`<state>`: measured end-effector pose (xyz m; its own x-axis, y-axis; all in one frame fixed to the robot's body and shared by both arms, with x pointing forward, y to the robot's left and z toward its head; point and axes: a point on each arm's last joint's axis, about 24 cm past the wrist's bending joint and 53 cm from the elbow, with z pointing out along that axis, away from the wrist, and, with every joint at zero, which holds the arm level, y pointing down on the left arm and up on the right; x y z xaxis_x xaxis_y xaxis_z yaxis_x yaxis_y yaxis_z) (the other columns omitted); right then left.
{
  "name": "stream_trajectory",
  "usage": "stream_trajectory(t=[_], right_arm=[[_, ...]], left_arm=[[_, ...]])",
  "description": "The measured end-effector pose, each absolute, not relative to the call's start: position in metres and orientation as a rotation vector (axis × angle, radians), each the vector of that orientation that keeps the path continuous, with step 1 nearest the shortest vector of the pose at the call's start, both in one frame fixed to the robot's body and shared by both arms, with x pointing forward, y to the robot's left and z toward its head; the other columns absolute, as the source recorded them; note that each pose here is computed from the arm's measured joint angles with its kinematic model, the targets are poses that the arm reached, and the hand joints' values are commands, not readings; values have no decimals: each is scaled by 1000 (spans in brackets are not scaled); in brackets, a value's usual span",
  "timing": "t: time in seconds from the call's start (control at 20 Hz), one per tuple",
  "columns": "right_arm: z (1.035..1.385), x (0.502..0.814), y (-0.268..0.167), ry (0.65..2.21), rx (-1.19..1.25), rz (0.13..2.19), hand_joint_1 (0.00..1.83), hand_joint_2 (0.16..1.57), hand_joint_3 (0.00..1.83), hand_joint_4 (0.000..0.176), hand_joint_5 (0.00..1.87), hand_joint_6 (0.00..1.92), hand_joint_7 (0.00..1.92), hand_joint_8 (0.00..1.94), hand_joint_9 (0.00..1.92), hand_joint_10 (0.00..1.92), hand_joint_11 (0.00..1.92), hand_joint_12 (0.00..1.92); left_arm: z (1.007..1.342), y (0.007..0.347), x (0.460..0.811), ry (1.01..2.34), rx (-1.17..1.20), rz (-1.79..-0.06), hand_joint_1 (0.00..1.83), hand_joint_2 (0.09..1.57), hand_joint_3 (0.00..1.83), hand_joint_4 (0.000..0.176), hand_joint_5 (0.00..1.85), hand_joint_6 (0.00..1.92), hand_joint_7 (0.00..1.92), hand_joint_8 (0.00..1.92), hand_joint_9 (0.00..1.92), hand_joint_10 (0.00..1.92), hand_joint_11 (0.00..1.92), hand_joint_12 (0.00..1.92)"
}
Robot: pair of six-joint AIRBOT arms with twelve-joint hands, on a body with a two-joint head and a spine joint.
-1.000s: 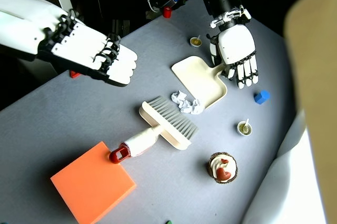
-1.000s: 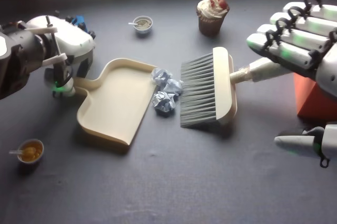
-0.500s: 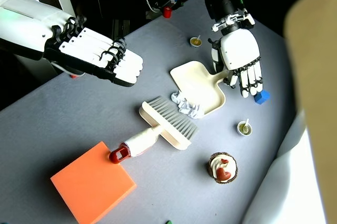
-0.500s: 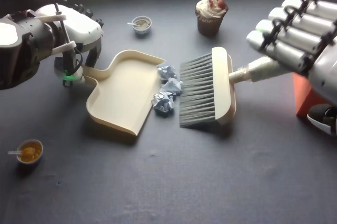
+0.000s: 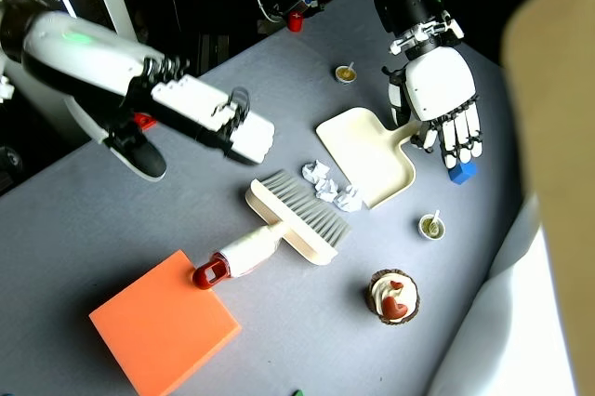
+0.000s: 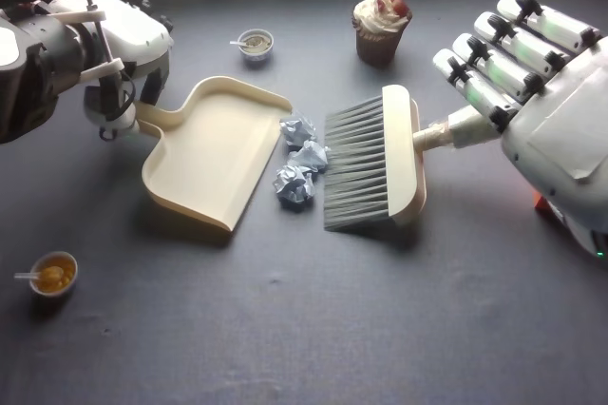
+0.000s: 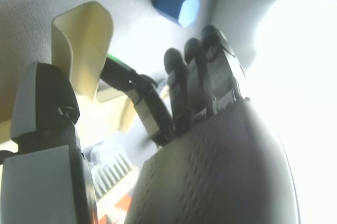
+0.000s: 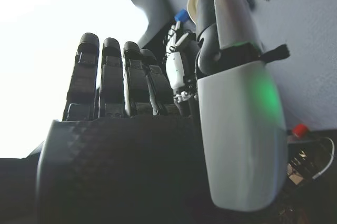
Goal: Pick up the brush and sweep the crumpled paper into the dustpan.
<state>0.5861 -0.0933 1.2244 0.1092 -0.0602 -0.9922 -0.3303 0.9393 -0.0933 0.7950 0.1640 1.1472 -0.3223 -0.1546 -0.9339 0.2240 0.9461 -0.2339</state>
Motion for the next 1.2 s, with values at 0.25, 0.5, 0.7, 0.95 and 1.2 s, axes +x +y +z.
stream_trajectory(t=[0.25,0.5,0.7,0.95,1.2], right_arm=[[1207,601,-99,1440,-223,146,1171,983,0,0,46,0,95,0,105,0,106,13],[1179,625,-104,1454,-95,110,1119,967,0,0,7,0,29,0,50,0,24,5],[1167,638,-92,1446,-76,117,1108,983,5,0,14,3,27,0,43,0,40,12],[1157,664,-93,1421,-53,70,1169,996,8,0,35,6,52,11,65,6,95,34],[1158,685,-97,1389,-23,40,1168,995,3,0,53,7,75,12,81,8,89,30]], left_arm=[[1157,159,797,1825,47,-402,1113,1102,1,0,1015,920,323,3,214,4,169,16],[1160,156,797,1809,34,-416,1121,1103,1,0,1014,922,309,1,183,1,146,3],[1163,153,798,1795,31,-432,1124,1105,0,0,1010,929,322,1,187,2,161,10],[1161,151,796,1792,28,-448,1126,1095,0,0,1030,895,312,1,205,2,168,10],[1152,146,794,1809,27,-459,1122,1086,0,0,1054,859,338,8,209,9,164,28]])
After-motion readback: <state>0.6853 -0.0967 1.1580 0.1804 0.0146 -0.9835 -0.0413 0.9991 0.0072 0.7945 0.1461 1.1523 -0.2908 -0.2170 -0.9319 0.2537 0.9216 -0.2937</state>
